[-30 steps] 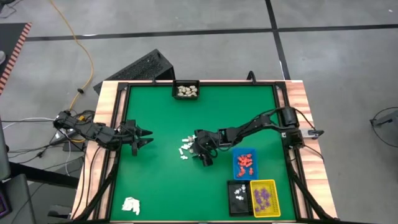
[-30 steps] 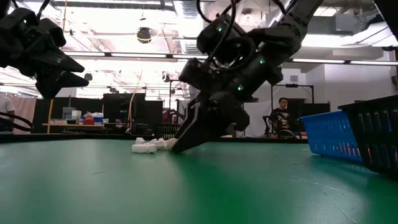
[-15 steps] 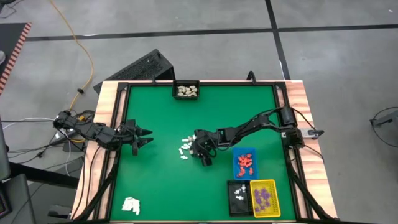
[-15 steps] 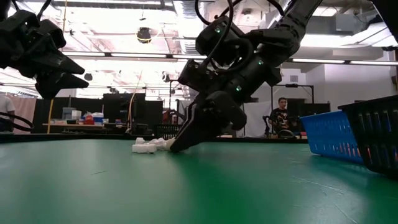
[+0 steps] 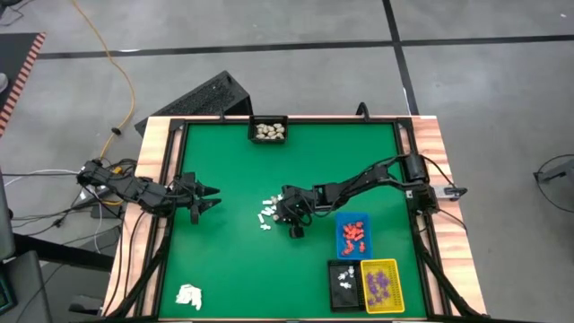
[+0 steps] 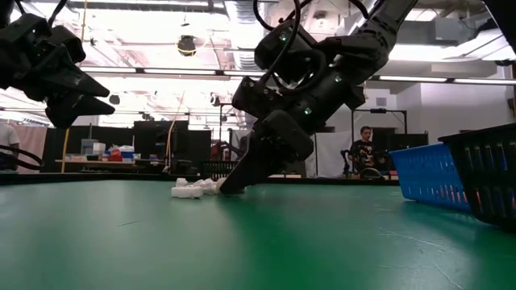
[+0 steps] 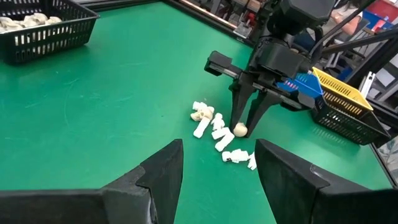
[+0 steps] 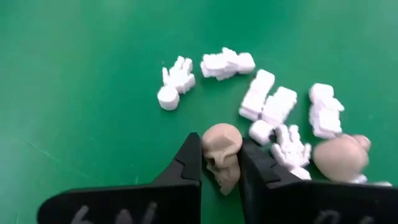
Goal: Sort Halloween decoration
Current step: Put the gray skull toy into the top black bin
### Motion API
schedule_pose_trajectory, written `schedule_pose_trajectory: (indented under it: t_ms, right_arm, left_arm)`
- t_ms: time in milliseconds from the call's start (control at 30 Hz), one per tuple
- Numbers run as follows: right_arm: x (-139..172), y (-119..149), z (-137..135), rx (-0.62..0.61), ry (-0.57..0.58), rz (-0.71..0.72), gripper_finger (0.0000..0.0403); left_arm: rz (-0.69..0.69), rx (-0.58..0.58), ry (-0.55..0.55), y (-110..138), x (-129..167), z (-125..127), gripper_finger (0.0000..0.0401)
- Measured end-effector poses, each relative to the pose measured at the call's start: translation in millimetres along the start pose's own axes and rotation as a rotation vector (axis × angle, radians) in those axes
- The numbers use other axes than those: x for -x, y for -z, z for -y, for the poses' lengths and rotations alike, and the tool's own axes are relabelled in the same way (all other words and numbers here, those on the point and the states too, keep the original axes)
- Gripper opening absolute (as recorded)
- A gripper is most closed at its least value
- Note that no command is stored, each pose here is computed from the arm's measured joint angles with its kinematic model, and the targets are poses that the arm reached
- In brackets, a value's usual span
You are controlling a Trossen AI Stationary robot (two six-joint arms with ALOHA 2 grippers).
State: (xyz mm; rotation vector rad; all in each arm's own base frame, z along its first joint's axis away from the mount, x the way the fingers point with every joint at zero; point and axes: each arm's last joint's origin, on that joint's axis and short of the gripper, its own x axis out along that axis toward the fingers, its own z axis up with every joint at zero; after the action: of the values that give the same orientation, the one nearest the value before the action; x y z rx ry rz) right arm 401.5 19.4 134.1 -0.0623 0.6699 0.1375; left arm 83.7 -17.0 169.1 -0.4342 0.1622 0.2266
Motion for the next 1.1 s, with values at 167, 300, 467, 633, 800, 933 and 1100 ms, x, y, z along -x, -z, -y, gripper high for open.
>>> schedule_pose_trajectory:
  t_ms: [167, 300, 467, 633, 800, 933, 1100]
  right_arm:
    - [9, -13, 1, 0.003, 0.005, 0.053, 0.0058]
    - [19, -28, 5, 0.002, 0.019, 0.103, 0.0058]
    - [31, -48, 26, -0.016, 0.192, 0.164, 0.0058]
    - [38, -67, 59, -0.062, 0.347, 0.208, 0.0058]
    - [51, -83, 95, -0.116, 0.465, 0.270, 0.0058]
    - [63, -87, 125, -0.211, 0.580, 0.306, 0.0058]
    - [76, -80, 160, -0.336, 0.646, 0.339, 0.0058]
  left_arm:
    - [-0.004, -0.003, -0.002, 0, 0, 0, 0.0189]
    - [-0.011, 0.000, 0.002, 1, 0, 0, 0.0189]
    - [-0.013, -0.001, 0.001, 1, 0, 0, 0.0189]
    - [-0.007, -0.003, -0.012, 1, 0, -1, 0.0189]
    - [-0.008, -0.013, -0.015, 1, 0, -1, 0.0189]
    - [-0.008, -0.018, -0.016, 1, 0, -1, 0.0189]
    - [-0.008, -0.019, -0.016, 1, 0, -1, 0.0189]
